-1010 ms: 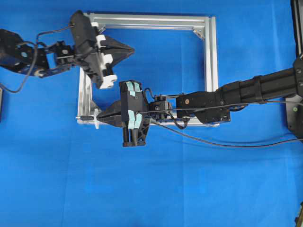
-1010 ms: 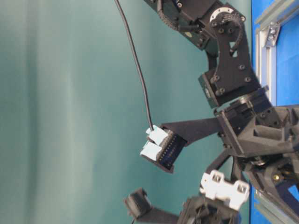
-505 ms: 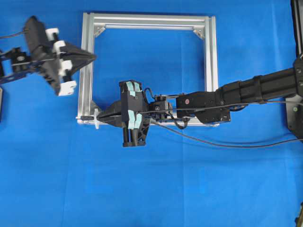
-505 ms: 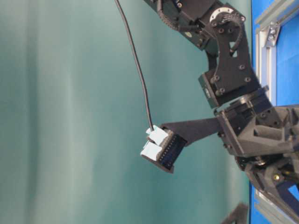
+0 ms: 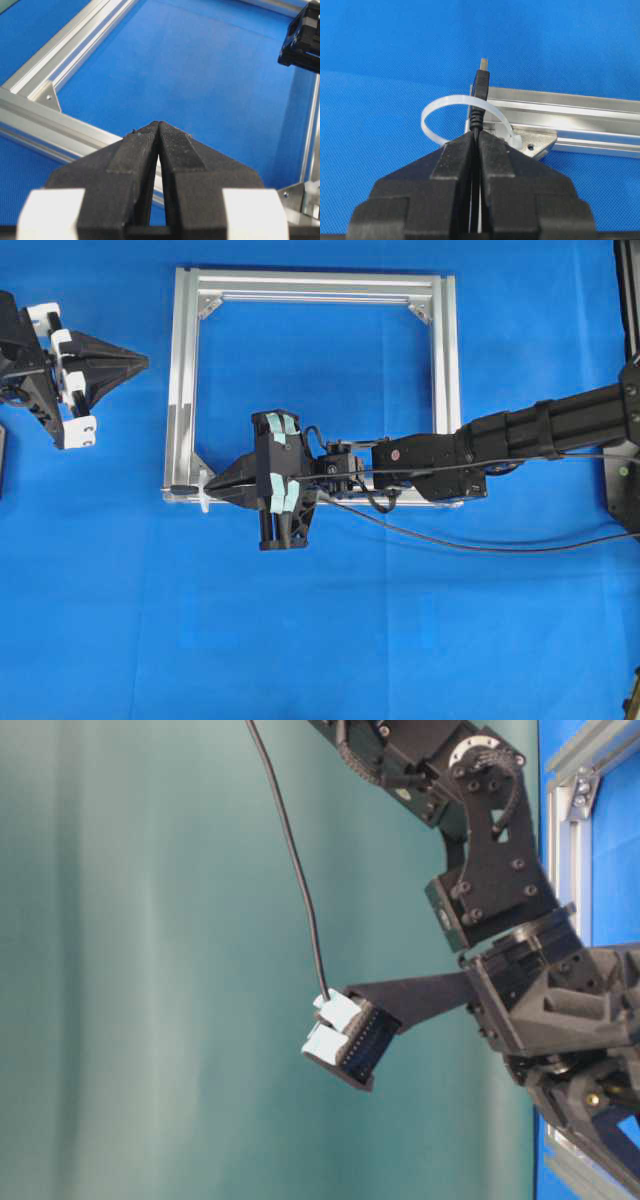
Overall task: Insert the wire through the string loop located on the left side.
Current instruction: 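Move the left gripper over and close it on the protruding cable tip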
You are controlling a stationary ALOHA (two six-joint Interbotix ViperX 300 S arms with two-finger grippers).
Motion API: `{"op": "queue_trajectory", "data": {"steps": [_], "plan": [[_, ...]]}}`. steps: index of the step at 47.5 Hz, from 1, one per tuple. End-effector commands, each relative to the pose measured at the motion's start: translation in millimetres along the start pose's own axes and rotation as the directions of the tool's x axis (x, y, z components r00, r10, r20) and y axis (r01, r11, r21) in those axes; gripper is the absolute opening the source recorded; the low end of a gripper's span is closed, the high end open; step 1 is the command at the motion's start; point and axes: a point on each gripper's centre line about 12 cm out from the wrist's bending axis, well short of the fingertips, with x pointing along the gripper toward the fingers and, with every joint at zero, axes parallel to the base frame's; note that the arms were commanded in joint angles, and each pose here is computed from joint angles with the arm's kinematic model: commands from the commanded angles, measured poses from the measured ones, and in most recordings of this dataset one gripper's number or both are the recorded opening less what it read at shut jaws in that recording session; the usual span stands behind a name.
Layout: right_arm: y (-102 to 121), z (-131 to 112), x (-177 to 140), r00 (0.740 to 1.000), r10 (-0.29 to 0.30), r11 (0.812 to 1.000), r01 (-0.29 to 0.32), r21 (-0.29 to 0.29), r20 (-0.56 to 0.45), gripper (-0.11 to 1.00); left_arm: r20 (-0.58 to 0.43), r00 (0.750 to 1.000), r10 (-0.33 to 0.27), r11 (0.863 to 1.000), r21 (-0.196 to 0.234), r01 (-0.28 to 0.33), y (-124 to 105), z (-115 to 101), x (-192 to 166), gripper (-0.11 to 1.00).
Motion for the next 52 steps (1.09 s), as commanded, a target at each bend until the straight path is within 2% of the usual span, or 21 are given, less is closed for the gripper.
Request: {"op": "queue_trajectory", "data": {"steps": [1,7,12,20,25,28,36,42,52], "plan": [[0,17,-2,0.999,0.001,1.0,-0.001,0.004,0.042,-0.01,0.0,1.0,-0.026,1.0,0.005,0.026,-6,3,1,0.0],[0,17,-2,0.999,0.001,1.0,-0.001,0.004,0.04,-0.01,-0.014,0.994,-0.105,0.994,0.029,0.106,-24,-1,-1,0.0],[0,18,-2,0.999,0.001,1.0,-0.002,0.004,0.045,-0.01,-0.026,0.981,-0.191,0.98,0.051,0.192,-42,-4,-6,0.0],[0,17,-2,0.999,0.001,1.0,-0.001,0.004,0.04,-0.01,-0.032,0.942,-0.333,0.938,0.087,0.334,-73,-6,-17,0.0],[0,16,-3,0.999,0.001,1.0,-0.001,0.004,0.04,-0.01,-0.03,0.919,-0.393,0.912,0.11,0.394,-86,-5,-22,0.0],[-1,17,-3,0.999,-0.001,1.0,0.0,0.004,0.04,-0.01,-0.032,0.915,-0.403,0.908,0.112,0.404,-88,-6,-23,0.0],[-1,16,-3,0.999,-0.001,1.0,0.001,0.004,0.039,-0.01,-0.03,0.914,-0.405,0.907,0.115,0.405,-89,-5,-23,0.02],[-1,15,-2,0.999,-0.001,1.0,0.001,0.004,0.034,-0.01,-0.028,0.914,-0.404,0.908,0.111,0.404,-89,-5,-23,0.22],[-1,16,-3,0.999,-0.001,1.0,0.001,0.004,0.036,-0.01,-0.027,0.909,-0.415,0.903,0.11,0.416,-91,-4,-23,0.83]]}}
